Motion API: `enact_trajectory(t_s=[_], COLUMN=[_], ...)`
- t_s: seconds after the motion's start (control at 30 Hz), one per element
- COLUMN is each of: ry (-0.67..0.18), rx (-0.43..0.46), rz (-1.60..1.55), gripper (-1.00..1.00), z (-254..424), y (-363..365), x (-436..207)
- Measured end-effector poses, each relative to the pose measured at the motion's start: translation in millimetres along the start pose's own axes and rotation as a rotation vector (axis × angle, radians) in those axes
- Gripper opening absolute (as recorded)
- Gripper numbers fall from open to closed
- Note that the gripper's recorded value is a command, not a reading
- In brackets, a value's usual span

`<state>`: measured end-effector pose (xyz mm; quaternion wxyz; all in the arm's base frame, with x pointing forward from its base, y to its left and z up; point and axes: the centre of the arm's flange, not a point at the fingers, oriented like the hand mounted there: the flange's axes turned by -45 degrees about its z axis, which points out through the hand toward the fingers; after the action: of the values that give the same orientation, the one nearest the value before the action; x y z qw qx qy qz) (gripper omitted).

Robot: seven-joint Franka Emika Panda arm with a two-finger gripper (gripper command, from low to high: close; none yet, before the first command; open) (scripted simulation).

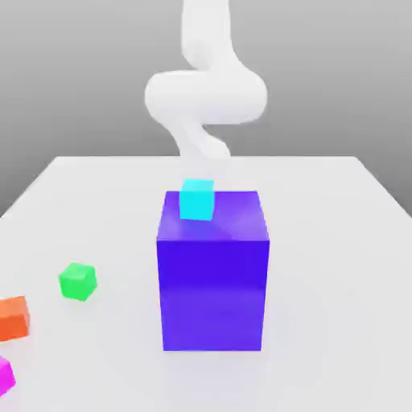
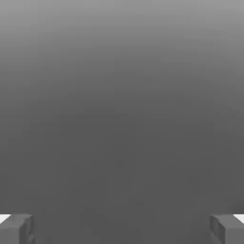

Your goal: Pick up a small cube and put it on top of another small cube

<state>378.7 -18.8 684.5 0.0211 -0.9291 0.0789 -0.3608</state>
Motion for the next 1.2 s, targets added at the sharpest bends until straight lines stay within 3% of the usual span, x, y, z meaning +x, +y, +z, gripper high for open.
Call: enact_trajectory(t_s=[0.27, 0.53, 1.0, 1.13, 1.17, 1.2], ry=[-0.166, -0.286, -0.378, -0.377, -0.377, -0.377], rx=[-0.118, -0.293, -0.741, -0.777, -0.778, -0.778], rz=[0.49, 0.977, 1.799, 1.848, 1.85, 1.85], gripper=[0.0, 0.0, 0.0, 0.0, -1.0, -1.0], z=[133.8, 254.4, 410.7, 452.7, 461.3, 461.3], y=[73.5, 165.4, 330.1, 344.4, 345.7, 345.7], x=[3.8, -36.2, -209.7, -254.9, -263.5, -263.5])
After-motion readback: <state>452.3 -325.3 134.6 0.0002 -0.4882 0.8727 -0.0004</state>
